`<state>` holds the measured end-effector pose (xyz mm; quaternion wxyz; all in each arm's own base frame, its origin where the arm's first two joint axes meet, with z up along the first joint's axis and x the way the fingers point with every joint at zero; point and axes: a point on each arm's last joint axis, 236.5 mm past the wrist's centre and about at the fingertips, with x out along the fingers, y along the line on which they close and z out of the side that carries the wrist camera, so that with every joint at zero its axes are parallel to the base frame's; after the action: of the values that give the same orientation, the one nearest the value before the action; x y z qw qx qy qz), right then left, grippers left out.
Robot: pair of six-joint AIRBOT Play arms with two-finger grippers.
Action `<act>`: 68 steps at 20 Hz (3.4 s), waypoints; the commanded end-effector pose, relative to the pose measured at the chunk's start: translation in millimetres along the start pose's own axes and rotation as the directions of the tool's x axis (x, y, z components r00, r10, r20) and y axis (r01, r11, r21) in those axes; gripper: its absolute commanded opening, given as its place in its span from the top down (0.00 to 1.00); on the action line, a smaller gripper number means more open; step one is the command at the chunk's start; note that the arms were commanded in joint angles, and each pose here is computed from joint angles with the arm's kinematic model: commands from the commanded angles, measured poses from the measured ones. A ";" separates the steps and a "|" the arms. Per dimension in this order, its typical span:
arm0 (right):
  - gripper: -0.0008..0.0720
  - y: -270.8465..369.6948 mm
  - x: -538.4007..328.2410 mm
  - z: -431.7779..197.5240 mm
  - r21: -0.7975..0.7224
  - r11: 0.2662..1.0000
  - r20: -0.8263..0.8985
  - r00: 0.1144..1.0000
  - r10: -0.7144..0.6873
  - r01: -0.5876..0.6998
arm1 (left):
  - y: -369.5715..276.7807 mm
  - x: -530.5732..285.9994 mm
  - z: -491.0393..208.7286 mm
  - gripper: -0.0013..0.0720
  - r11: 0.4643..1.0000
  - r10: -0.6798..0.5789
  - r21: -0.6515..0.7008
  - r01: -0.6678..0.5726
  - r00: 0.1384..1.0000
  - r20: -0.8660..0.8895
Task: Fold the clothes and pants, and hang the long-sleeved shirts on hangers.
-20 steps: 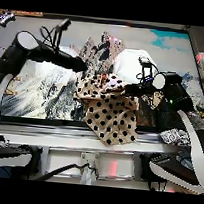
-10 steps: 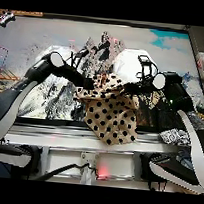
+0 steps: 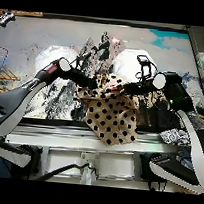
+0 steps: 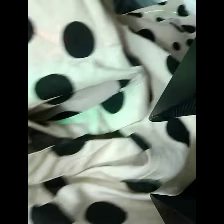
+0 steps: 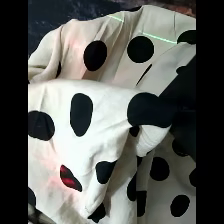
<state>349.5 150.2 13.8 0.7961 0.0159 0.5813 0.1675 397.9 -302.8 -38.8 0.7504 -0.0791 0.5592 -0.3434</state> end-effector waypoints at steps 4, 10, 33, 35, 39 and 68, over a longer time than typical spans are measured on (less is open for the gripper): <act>0.94 1.2 0.1 3.7 -0.011 1.000 0.015 1.000 0.005 -0.005 | 22.2 -0.4 7.4 0.29 0.997 0.069 0.035 -0.070 0.997 0.030; 0.94 1.2 0.0 9.9 -0.008 1.000 0.042 0.999 0.006 -0.005 | 4.2 20.3 -6.8 0.96 0.993 0.045 0.109 -0.042 0.999 -0.017; 0.96 18.9 -226.7 142.4 0.233 0.832 0.838 0.539 0.091 -0.503 | -145.9 -362.7 117.2 0.97 0.788 -0.028 0.371 -0.491 0.574 0.818; 0.96 28.2 -260.8 146.2 0.184 0.837 0.867 0.486 0.108 -0.515 | -159.0 -383.2 123.0 0.97 0.811 -0.075 0.347 -0.470 0.506 0.859; 0.96 10.6 -218.1 119.9 0.300 0.873 0.748 0.663 0.036 -0.385 | -143.8 -327.3 102.0 0.97 0.835 -0.038 0.400 -0.378 0.686 0.727; 0.30 -11.8 15.2 -71.9 -0.071 0.995 -0.169 0.982 -0.084 0.073 | -96.7 -105.6 -133.6 0.97 0.954 -0.078 0.296 0.048 0.993 0.092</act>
<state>282.5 139.4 7.8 0.7696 0.0080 0.6174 0.1626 222.8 -276.0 43.9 0.7699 -0.0021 0.4611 -0.4412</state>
